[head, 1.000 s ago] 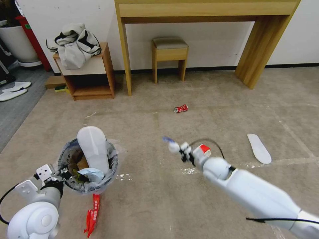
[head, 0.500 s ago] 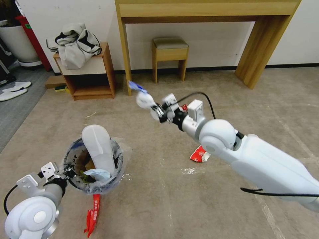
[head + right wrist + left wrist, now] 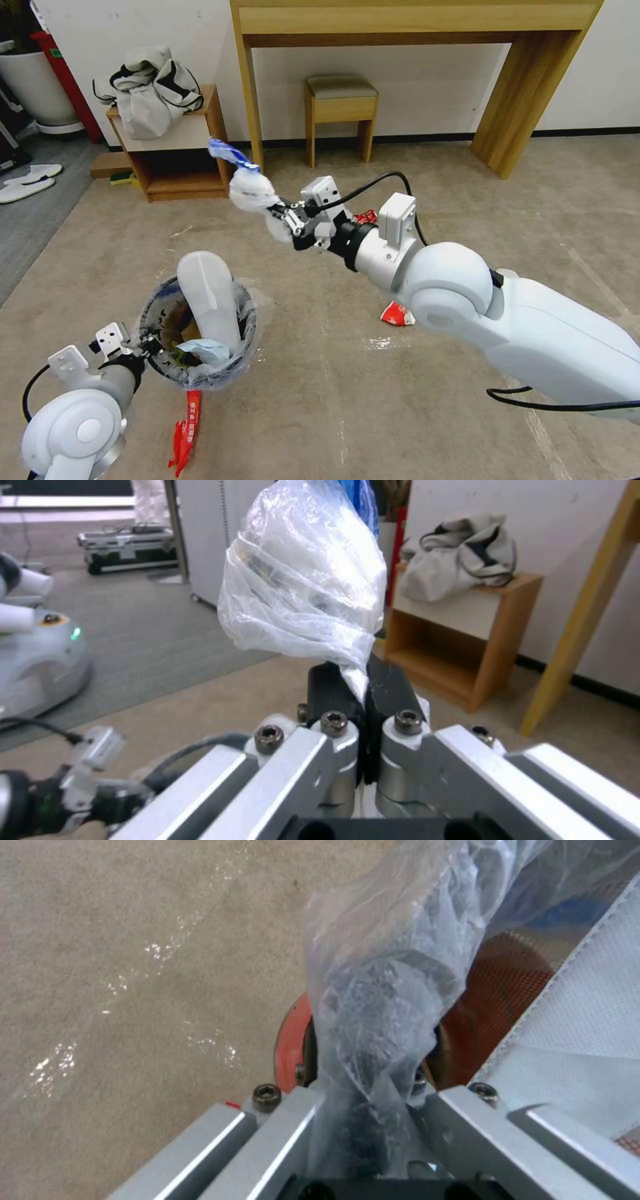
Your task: Pick up the trash bin and place the garbage on the floor into it.
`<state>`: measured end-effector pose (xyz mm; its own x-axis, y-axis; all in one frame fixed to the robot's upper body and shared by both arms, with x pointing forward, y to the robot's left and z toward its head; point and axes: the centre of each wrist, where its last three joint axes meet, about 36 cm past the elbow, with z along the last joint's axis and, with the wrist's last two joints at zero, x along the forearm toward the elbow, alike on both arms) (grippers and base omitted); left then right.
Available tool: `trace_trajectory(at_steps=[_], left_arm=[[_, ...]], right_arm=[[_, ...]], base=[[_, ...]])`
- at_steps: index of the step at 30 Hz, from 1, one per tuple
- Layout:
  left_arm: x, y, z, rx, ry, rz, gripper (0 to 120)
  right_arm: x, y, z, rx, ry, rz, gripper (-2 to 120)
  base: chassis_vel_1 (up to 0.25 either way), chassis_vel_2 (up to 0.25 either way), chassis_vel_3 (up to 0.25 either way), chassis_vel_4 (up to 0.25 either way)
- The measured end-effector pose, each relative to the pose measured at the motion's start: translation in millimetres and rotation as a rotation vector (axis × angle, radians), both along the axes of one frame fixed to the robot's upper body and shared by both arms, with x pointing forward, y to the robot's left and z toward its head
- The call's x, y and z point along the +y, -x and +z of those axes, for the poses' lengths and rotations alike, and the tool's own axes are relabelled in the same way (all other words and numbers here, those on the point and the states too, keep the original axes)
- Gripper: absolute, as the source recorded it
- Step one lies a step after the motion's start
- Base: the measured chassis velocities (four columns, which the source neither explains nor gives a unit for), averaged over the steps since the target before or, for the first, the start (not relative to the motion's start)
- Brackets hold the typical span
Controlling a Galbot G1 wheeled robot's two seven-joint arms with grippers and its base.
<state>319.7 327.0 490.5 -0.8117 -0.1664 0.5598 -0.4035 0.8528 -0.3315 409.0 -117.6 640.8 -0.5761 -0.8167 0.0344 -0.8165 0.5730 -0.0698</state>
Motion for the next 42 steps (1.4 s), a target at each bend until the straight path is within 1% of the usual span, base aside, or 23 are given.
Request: trace_trajectory(at_steps=[4, 6, 7, 10, 13, 14, 15, 16, 21, 31, 42], left_arm=[[-0.2, -1.0, -0.1, -0.001, 0.001, -0.001, 0], [-0.2, -1.7, 0.5, -0.004, 0.002, -0.002, 0], [-0.2, -1.7, 0.5, -0.004, 0.002, -0.002, 0], [-0.4, -2.4, 1.6, -0.009, 0.004, -0.003, 0], [-0.7, -2.3, 2.2, -0.011, 0.004, -0.004, 0], [-1.0, -2.1, 3.1, -0.014, 0.005, -0.005, 0], [-1.0, -2.1, 3.1, -0.014, 0.005, -0.005, 0], [-1.9, -1.4, 4.6, -0.019, 0.007, -0.007, 0], [-2.6, -0.2, 5.6, -0.023, 0.01, -0.007, 0], [-3.4, 2.3, 9.4, -0.033, 0.011, -0.009, 0], [-4.0, 3.2, 10.9, -0.041, 0.015, -0.008, 0]], right_arm=[[4, 2, -1, 0.027, 0.002, 0.016, 0], [12, 5, -3, 0.071, 0.003, 0.037, 0], [12, 5, -3, 0.071, 0.003, 0.037, 0], [25, 9, -13, 0.121, 0.016, 0.061, 0], [30, 10, -18, 0.14, 0.025, 0.066, 0], [35, 10, -26, 0.166, 0.041, 0.068, 0], [35, 10, -26, 0.166, 0.041, 0.068, 0], [46, 8, -43, 0.211, 0.066, 0.071, 0], [61, 3, -66, 0.26, 0.099, 0.069, 0], [92, -10, -103, 0.29, 0.141, 0.058, 0], [116, -13, -118, 0.295, 0.158, 0.076, 0]], base=[[0.0, 0.0, 0.0, 0.0], [0.0, 0.0, 0.0, 0.0], [0.0, 0.0, 0.0, 0.0], [0.0, 0.0, 0.0, 0.0], [0.0, 0.0, 0.0, 0.0], [0.0, 0.0, 0.0, 0.0], [0.0, 0.0, 0.0, 0.0], [0.0, 0.0, 0.0, 0.0], [0.0, 0.0, 0.0, 0.0], [0.0, 0.0, 0.0, 0.0], [0.0, 0.0, 0.0, 0.0]])
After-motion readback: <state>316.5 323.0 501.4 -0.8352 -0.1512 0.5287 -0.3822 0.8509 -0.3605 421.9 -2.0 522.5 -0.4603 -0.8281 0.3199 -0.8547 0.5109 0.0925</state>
